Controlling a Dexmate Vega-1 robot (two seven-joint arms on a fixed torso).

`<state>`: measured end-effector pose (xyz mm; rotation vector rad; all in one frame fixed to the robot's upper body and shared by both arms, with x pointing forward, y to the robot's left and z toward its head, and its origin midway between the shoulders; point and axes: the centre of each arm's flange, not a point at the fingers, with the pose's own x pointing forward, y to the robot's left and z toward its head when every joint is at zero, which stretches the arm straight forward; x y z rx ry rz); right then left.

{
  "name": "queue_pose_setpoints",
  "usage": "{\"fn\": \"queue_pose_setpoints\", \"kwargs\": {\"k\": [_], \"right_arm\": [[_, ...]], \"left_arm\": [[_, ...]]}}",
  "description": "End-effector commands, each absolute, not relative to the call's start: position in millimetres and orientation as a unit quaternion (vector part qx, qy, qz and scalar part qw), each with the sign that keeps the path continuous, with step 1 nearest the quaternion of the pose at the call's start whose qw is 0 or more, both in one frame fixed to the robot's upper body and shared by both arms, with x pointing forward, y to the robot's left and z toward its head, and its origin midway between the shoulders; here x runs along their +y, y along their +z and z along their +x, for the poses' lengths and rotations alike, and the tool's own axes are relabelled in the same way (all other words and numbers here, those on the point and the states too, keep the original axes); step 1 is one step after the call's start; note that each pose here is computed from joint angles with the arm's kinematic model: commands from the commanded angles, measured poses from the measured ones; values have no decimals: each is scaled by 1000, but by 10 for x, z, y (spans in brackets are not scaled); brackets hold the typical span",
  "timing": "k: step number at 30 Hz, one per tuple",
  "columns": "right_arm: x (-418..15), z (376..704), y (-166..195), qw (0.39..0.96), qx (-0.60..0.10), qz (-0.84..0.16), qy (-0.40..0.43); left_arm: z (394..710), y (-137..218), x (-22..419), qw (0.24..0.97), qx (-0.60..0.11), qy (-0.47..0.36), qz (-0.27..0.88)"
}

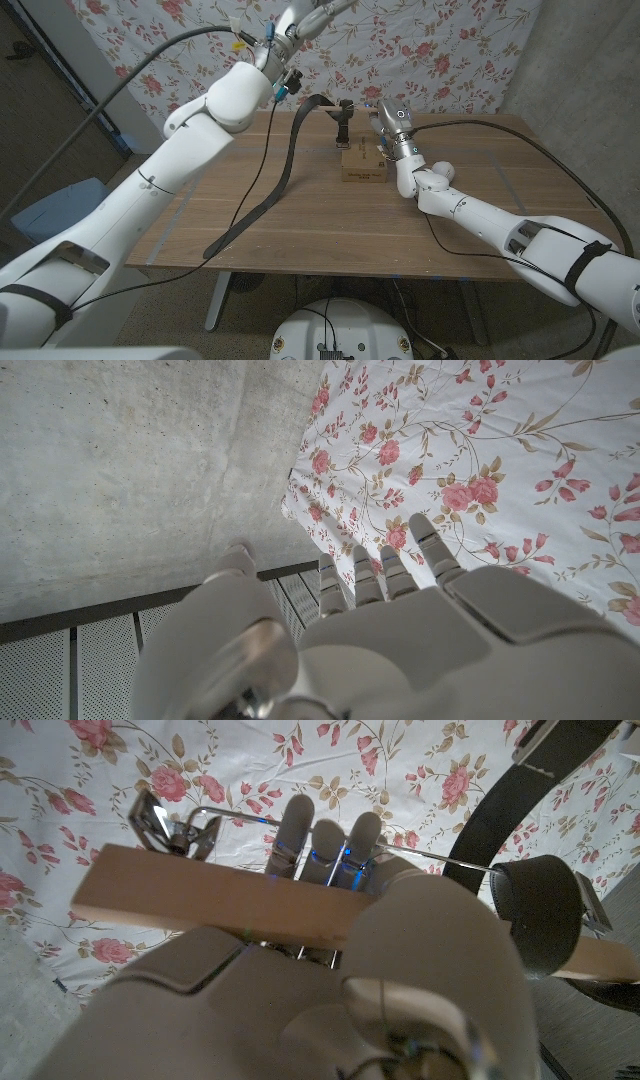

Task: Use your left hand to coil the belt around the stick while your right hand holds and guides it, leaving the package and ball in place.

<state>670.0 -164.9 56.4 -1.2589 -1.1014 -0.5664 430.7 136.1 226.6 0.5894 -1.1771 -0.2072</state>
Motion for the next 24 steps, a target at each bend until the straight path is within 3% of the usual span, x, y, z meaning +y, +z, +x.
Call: {"fn": "queue_pose_setpoints", "kwargs": {"k": [1, 24], "right_arm": [[-1795, 6809, 460, 634, -444, -581, -252], [-1926, 6991, 277, 622, -387, -641, -229]], "left_arm": [[4386, 2070, 1629, 786, -549, -69, 275], [4425, 1996, 1733, 784, -555, -68, 270]]}}
